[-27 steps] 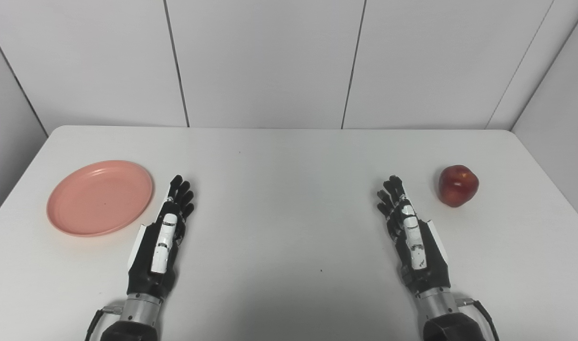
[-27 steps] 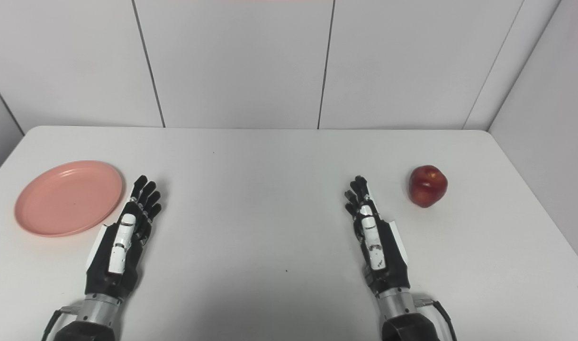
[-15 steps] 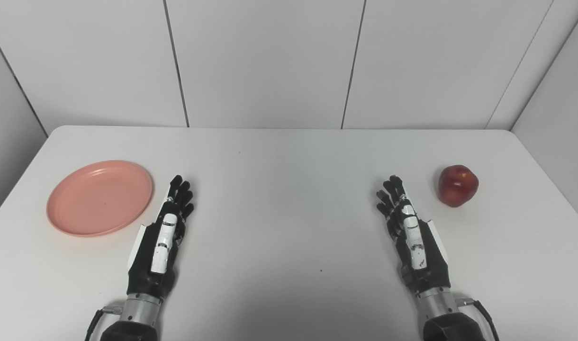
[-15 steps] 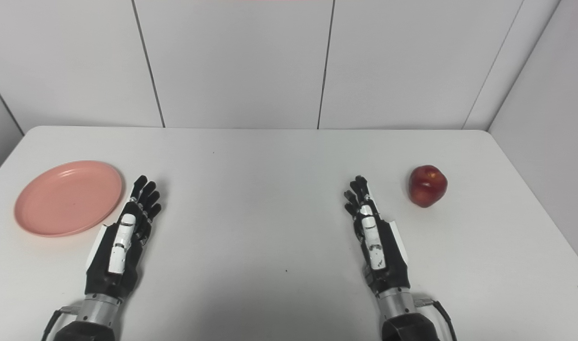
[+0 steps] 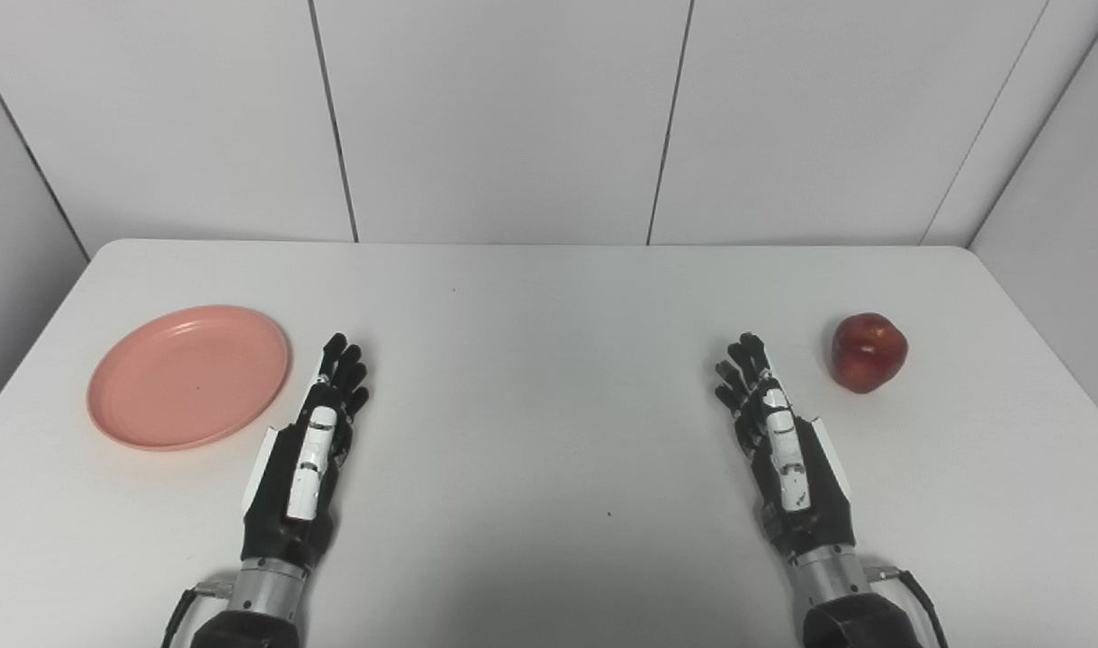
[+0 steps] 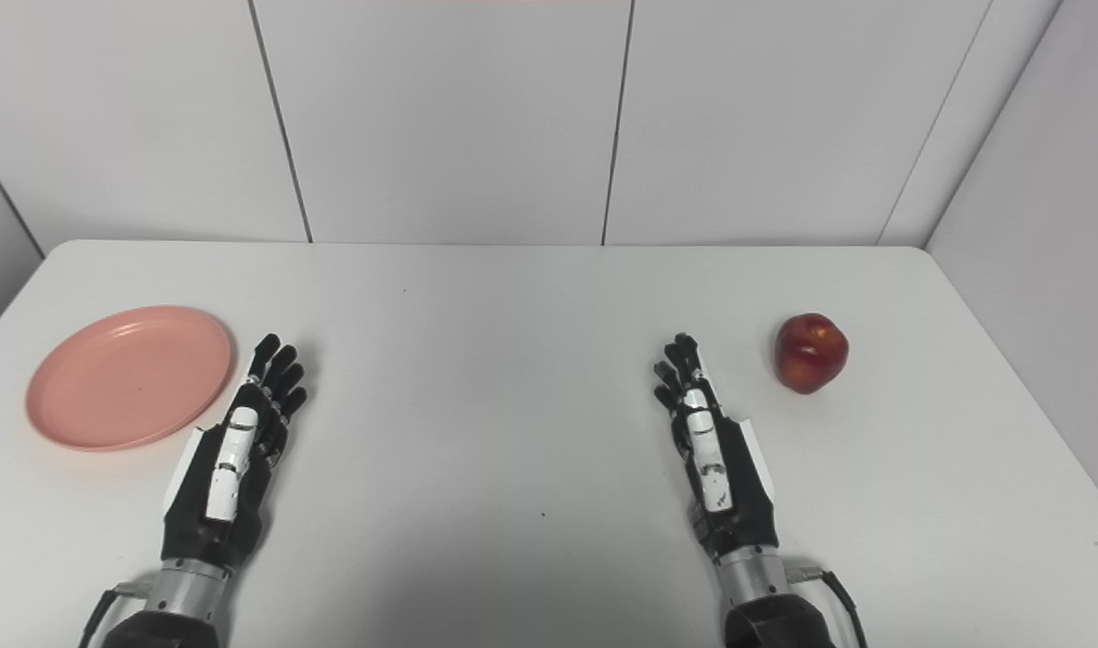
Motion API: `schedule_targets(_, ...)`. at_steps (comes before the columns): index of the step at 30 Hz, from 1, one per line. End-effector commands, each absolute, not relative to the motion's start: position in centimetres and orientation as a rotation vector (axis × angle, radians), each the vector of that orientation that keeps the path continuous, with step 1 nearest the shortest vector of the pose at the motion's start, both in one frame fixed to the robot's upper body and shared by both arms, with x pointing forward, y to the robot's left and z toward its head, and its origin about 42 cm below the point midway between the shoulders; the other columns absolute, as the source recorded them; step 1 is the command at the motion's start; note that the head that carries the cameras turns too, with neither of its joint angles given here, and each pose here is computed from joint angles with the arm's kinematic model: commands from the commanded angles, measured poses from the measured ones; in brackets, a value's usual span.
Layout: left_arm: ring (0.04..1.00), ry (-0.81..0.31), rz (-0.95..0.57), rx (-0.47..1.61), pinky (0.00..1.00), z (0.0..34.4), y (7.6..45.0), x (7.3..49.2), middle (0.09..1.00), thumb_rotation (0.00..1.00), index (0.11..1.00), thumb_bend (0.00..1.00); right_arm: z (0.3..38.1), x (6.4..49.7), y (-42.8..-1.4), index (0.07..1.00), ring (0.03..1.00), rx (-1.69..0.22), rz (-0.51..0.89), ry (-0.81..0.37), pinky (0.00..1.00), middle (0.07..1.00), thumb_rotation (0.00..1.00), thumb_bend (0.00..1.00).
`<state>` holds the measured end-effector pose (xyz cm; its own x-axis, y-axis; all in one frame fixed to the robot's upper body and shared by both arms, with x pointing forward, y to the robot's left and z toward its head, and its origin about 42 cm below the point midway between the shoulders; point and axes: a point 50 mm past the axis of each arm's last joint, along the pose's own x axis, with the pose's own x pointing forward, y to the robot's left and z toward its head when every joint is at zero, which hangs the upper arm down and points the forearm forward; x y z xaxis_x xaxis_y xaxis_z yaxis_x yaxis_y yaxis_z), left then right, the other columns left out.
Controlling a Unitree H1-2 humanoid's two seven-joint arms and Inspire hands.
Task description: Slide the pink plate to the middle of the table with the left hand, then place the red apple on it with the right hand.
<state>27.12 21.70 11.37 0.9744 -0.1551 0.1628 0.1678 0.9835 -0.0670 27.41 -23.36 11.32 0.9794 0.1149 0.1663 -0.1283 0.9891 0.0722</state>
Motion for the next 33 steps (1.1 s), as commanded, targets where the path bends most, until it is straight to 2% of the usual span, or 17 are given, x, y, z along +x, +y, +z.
schedule_targets(1, 1.000, -0.109, -0.149, -0.102, 1.00, 9.9, 21.5, 25.8, 1.000, 1.00, 0.985, 0.29, 9.4, 26.4, -23.4, 0.994, 0.971, 0.098, 0.109, -0.116, 0.98, 0.989, 1.00, 0.40)
schedule_targets(27, 1.000, -0.107, -0.149, -0.115, 1.00, 9.8, 21.0, 25.7, 1.000, 1.00, 0.984, 0.28, 9.3, 26.4, -23.8, 0.996, 0.972, 0.094, 0.109, -0.120, 0.98, 0.988, 1.00, 0.40)
schedule_targets(33, 0.998, -0.112, -0.159, -0.109, 1.00, 9.5, 20.4, 25.6, 1.000, 1.00, 0.979, 0.30, 9.2, 26.3, -24.6, 1.000, 0.981, 0.089, 0.109, -0.113, 0.99, 0.998, 1.00, 0.40)
